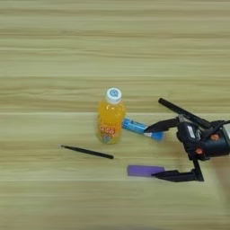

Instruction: Move the objects on the table

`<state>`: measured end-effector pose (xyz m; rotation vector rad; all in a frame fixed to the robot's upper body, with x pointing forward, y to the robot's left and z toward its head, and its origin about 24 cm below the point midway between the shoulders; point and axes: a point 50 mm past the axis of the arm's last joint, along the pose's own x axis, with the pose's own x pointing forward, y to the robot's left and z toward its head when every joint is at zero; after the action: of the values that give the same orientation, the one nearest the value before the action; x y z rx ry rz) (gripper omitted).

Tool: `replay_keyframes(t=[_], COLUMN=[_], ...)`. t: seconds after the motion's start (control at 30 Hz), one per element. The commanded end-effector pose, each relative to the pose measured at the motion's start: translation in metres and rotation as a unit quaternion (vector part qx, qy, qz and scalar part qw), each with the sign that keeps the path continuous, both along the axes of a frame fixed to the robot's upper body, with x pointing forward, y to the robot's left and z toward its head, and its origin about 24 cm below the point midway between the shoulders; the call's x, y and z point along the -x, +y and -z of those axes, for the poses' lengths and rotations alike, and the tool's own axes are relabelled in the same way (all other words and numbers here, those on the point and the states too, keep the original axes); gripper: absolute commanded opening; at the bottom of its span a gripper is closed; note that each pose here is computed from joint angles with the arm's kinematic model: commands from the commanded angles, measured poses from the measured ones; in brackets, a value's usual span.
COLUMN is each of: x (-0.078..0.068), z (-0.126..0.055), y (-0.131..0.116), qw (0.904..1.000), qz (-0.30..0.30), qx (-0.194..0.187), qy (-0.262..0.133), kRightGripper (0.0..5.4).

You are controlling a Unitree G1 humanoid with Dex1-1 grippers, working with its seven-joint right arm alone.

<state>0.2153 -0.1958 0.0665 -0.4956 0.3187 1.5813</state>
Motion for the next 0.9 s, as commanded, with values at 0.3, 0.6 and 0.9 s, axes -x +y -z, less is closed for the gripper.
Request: replay_keyframes(t=[0.3,0.6,0.9], x=[-0.012,-0.012,-0.016], z=[-0.005,0.002,0.005], y=[0.001,0.000,-0.003], qw=[0.9945,0.9945,0.9942], qz=[-0.026,-0.024,-0.015], qx=[0.075,0.081,0.087], qy=[-0.069,-0.062,-0.062], kRightGripper=[5.10,4.16,3.29])
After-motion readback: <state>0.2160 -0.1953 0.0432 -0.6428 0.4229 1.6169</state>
